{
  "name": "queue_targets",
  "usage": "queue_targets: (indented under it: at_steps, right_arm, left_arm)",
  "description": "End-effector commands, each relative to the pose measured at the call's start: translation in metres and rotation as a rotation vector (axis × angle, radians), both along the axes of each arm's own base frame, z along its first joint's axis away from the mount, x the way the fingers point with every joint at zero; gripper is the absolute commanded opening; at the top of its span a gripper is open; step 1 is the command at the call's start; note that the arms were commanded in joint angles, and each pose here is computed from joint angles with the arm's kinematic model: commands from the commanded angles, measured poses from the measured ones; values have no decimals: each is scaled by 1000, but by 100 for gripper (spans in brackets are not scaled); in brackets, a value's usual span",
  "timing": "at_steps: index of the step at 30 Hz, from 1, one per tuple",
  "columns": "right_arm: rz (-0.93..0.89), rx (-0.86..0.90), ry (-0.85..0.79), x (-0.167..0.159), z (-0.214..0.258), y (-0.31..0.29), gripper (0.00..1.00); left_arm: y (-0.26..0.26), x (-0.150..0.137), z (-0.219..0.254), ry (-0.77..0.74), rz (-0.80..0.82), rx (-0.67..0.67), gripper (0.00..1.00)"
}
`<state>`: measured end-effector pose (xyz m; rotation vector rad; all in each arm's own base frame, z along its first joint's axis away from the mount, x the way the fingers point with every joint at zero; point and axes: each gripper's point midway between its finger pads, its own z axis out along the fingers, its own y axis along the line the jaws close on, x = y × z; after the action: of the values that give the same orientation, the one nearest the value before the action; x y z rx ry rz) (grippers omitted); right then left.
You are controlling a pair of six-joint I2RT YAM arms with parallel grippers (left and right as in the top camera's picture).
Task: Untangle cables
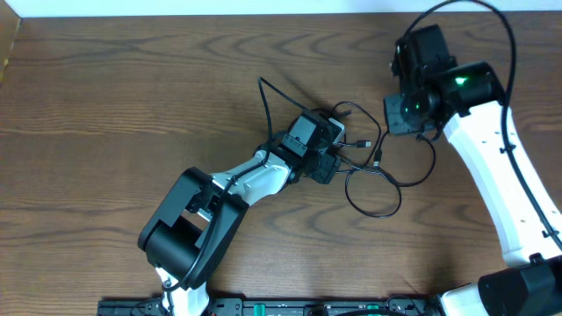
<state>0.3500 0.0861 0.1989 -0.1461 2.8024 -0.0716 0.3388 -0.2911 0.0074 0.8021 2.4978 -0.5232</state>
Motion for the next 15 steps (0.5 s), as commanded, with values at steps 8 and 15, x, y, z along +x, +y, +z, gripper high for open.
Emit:
queue_targets:
  at_steps: [8, 15]
  right_arm:
    - [-82, 61, 169, -38, -72, 4, 20]
    - [-104, 102, 283, -66, -105, 8, 35]
  left_arm:
    - [39, 13, -15, 37, 104, 72, 64]
    - [63, 21, -19, 66, 163, 88, 64]
